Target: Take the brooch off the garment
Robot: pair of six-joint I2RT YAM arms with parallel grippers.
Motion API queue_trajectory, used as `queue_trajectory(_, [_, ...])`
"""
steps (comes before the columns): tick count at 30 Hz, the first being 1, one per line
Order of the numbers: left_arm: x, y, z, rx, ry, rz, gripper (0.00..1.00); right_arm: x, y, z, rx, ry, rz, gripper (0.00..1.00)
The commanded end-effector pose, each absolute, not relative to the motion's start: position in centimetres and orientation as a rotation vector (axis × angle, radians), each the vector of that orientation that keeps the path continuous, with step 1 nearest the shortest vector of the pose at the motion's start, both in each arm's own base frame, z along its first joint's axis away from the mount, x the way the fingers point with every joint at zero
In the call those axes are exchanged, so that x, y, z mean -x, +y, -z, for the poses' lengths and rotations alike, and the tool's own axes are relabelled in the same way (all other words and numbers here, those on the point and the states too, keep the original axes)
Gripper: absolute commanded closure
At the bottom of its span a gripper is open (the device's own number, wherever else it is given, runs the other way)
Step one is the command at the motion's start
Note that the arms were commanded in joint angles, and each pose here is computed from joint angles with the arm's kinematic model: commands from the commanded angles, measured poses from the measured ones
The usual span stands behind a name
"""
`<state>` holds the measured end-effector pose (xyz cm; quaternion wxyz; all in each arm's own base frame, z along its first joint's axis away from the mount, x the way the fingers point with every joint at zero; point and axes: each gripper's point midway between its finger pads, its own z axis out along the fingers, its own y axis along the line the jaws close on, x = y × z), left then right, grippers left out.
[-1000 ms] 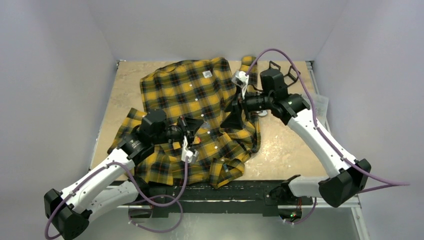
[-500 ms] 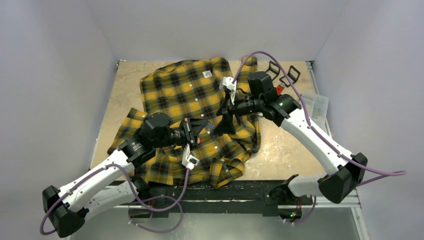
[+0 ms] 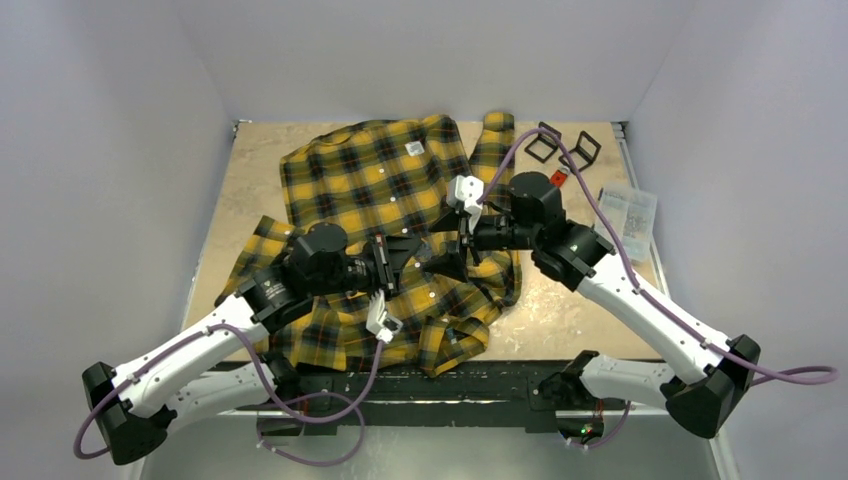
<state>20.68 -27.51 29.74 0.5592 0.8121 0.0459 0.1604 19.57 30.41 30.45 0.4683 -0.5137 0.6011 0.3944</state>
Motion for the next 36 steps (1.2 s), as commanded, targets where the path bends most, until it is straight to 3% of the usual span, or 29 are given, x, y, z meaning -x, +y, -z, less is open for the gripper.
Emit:
queue_trajectory(1, [-20.9,-27.7,-31.2,-1.921,0.091,-0.422,0.95,-19.8,31.1,-32.1,1.256,1.414,-0.919,0.23])
queue_trajectory(20, [-20.4,-27.9,-31.7,-1.913,0.085,-0.406,0.96,-19.7,31.8,-30.9,1.278,1.441,-0.923,0.37])
queue_trajectory(27, [-20.1,-27.9,-31.6,-1.914,0.085,-0.397,0.96,-19.7,31.8,-31.1,1.281,1.432,-0.927,0.55])
queue_trajectory(36, [-20.5,-27.5,-30.7,-1.919,0.160,-0.384,0.68,-19.0,31.9,-31.3,1.250,1.455,-0.988,0.66])
